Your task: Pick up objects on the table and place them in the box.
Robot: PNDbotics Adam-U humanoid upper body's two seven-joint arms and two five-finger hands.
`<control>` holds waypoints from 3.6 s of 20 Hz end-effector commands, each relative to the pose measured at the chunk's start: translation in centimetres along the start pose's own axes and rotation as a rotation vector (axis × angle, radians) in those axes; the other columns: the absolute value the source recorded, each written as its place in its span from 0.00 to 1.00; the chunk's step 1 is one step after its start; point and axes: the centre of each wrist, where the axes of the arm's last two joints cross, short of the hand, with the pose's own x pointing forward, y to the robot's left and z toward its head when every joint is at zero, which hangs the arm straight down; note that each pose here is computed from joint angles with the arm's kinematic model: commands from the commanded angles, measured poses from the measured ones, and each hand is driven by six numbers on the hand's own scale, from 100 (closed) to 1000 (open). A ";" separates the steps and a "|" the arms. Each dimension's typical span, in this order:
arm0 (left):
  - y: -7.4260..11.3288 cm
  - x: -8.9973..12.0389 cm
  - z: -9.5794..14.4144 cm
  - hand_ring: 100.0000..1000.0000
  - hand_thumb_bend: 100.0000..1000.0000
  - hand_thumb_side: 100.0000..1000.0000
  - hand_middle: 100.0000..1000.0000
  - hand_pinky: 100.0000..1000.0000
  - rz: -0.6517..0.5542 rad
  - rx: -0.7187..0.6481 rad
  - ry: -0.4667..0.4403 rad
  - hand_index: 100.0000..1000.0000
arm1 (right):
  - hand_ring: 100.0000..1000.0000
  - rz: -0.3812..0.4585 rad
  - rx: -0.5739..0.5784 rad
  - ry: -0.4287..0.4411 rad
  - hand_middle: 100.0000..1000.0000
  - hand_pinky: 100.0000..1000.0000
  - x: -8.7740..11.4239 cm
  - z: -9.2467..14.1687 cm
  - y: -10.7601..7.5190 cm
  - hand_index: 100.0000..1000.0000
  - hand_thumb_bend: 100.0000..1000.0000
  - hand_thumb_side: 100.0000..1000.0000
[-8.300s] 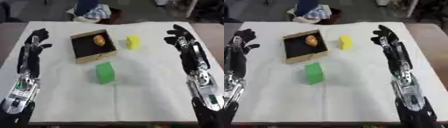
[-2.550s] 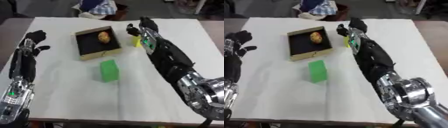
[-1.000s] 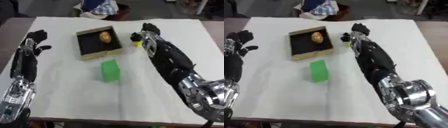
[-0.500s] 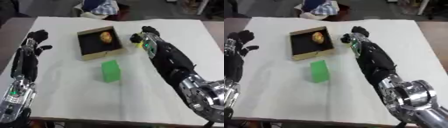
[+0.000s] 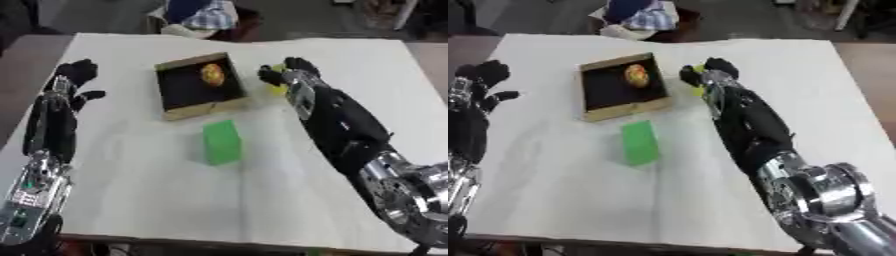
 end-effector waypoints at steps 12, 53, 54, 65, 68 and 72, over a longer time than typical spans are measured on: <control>0.5 0.6 -0.4 0.86 0.00 0.92 0.73 0.68 -0.008 0.002 -0.025 0.80 | 0.89 -0.040 -0.070 -0.015 0.91 0.83 0.1 -0.1 -1.2 1.00 0.00 1.00; 0.6 0.7 -0.4 0.87 0.00 0.91 0.73 0.68 -0.005 0.004 -0.025 0.80 | 0.62 0.044 -0.082 -0.014 0.86 0.57 -0.1 0.0 -0.5 0.98 0.00 0.10; 0.6 0.7 -0.4 0.87 0.00 0.91 0.73 0.68 -0.005 0.004 -0.024 0.80 | 0.61 0.040 -0.090 -0.015 0.86 0.56 -0.1 0.0 -0.6 0.98 0.00 0.08; 0.6 0.7 -0.4 0.87 0.00 0.92 0.73 0.68 -0.003 0.006 -0.022 0.80 | 0.57 0.010 -0.203 -0.150 0.84 0.53 1.5 0.7 -3.3 0.98 0.00 0.01; 0.6 0.7 -0.4 0.87 0.00 0.92 0.73 0.68 -0.003 0.007 -0.022 0.80 | 0.57 0.011 -0.221 -0.229 0.84 0.53 2.3 1.3 -4.5 0.98 0.00 0.00; 0.6 0.7 -0.4 0.87 0.00 0.92 0.73 0.68 -0.002 0.007 -0.022 0.80 | 0.57 0.012 -0.227 -0.345 0.84 0.54 3.4 2.1 -5.6 0.99 0.00 0.03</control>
